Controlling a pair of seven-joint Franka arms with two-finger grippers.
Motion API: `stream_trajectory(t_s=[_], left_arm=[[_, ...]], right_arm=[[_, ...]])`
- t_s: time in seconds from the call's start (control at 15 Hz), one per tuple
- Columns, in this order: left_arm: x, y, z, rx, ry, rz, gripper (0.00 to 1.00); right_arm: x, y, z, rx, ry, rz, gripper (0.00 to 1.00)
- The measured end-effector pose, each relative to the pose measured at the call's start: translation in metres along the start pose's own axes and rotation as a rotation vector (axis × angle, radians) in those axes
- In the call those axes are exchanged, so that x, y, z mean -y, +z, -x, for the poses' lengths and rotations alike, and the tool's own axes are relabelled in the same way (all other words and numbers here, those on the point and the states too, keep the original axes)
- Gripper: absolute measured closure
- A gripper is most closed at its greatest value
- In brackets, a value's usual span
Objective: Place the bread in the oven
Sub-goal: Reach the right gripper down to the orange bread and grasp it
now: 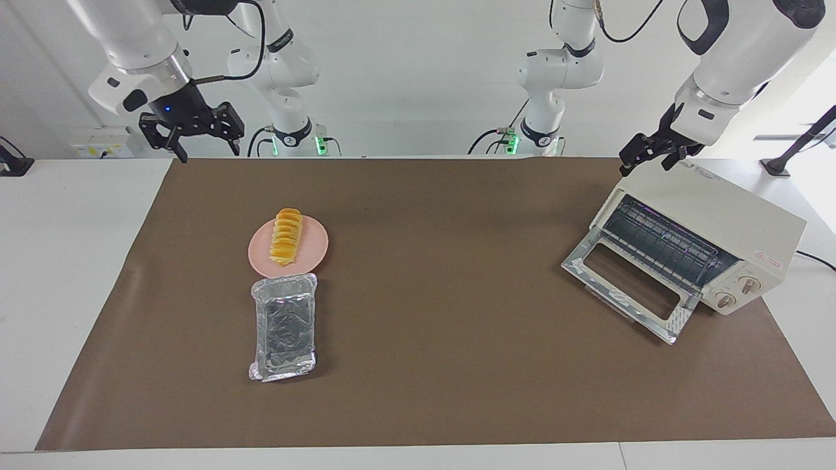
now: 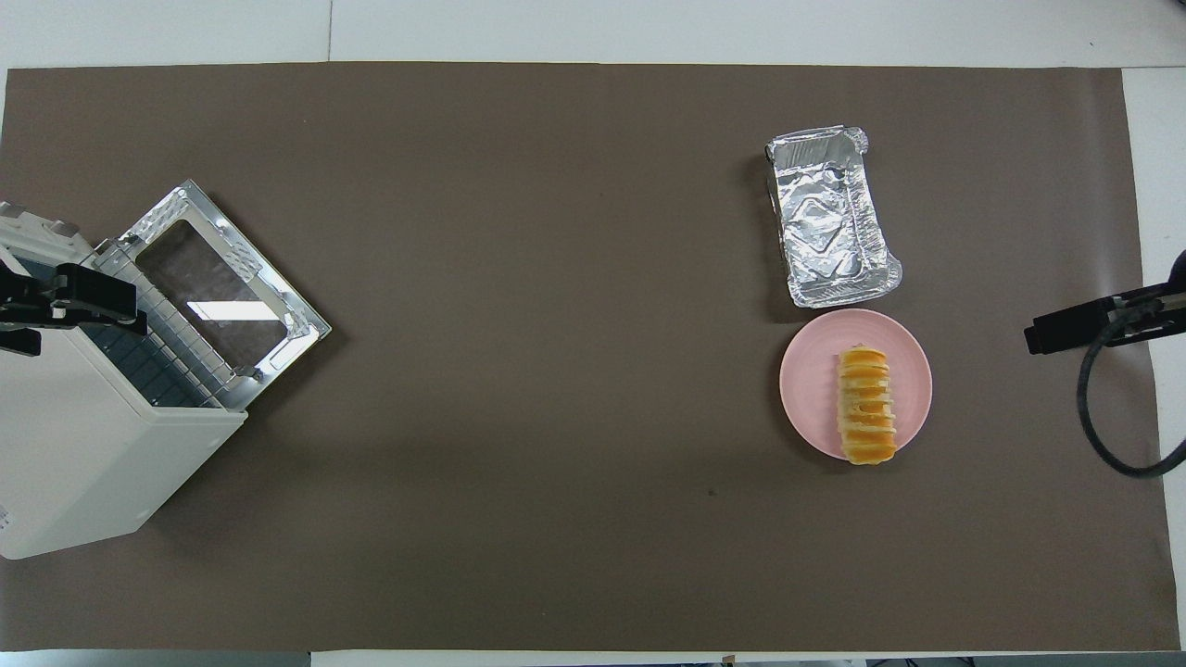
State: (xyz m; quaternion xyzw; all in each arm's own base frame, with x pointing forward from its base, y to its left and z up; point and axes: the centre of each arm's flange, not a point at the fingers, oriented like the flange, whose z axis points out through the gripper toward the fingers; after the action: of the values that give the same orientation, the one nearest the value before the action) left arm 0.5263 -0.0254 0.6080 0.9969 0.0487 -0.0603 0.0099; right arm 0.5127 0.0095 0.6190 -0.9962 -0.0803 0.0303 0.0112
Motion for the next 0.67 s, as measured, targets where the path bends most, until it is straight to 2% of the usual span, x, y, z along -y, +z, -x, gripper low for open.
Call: stream_trajectory(t_s=[0.13, 0.4, 0.67], left_arm=[[0.000, 0.000, 0.000, 0.000, 0.000, 0.000, 0.00], [0.000, 0.000, 0.000, 0.000, 0.000, 0.000, 0.00], [0.000, 0.000, 0.000, 0.000, 0.000, 0.000, 0.00]], right_arm=[[0.019, 0.044, -0.007, -0.008, -0.037, 0.004, 0.00], [0.060, 0.161, -0.018, -0.015, -0.089, 0.011, 0.00], [0.056, 0.249, -0.028, -0.062, -0.085, 0.014, 0.00]])
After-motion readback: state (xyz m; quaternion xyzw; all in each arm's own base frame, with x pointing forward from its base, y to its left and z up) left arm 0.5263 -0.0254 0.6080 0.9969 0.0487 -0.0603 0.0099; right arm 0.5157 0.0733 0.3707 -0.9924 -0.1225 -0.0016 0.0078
